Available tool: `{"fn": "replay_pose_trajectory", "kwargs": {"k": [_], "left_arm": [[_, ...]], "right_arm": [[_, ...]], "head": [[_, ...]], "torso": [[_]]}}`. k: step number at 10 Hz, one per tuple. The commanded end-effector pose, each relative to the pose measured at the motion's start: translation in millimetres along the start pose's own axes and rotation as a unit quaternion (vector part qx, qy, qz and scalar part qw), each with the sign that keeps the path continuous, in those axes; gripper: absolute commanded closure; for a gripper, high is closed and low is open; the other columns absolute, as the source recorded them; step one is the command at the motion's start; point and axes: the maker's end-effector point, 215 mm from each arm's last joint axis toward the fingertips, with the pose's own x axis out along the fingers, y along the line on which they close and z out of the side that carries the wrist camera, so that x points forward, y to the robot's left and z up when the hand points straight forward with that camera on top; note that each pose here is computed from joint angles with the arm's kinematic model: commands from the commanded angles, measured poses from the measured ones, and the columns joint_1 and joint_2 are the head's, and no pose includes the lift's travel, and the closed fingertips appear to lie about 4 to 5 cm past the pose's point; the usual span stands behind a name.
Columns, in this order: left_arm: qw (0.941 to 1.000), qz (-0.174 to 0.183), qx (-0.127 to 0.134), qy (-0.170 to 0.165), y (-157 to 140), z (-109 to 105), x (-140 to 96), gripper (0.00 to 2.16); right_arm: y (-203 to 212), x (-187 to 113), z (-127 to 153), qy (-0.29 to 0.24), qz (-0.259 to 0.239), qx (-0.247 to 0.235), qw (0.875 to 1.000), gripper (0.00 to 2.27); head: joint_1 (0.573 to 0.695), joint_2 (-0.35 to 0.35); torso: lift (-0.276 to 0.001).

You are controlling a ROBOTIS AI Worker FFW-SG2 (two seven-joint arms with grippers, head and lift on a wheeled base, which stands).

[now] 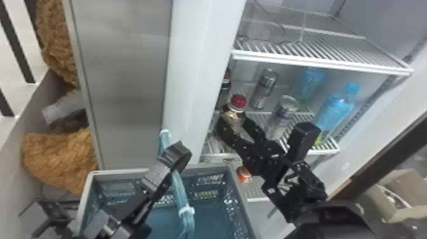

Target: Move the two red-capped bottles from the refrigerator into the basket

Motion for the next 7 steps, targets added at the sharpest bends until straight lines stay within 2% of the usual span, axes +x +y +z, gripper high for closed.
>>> {"fn": "replay_pose_trajectory", "kwargs": {"k": [1, 2, 4, 7], "left_arm": [[1.0000, 0.001, 0.000, 0.000, 1, 0, 0, 1.20], [1.0000, 0.000, 0.000, 0.000, 0, 0, 0, 1.20], [1.0000, 0.000, 0.001, -0.001, 0, 1, 0, 1.20], [1.0000, -0.001, 0.002, 0.000, -1, 1, 1, 1.20]], "right_arm": [[0, 1, -5, 0.014, 0.001, -0.005, 1.000, 1.08], [0, 1, -3, 0.013, 0.001, -0.007, 1.000, 1.29], [4, -5, 5, 0.005, 0.004, -0.012, 1.000, 1.27], [12, -32, 38, -0.021, 0.004, -0.025, 0.999, 1.27]], "head": [[0.695, -0.301], [0.695, -0.300], [0.695, -0.300], [0.695, -0.303]], "torso": [[0.000], [0.000], [0.000], [0.000]]}}
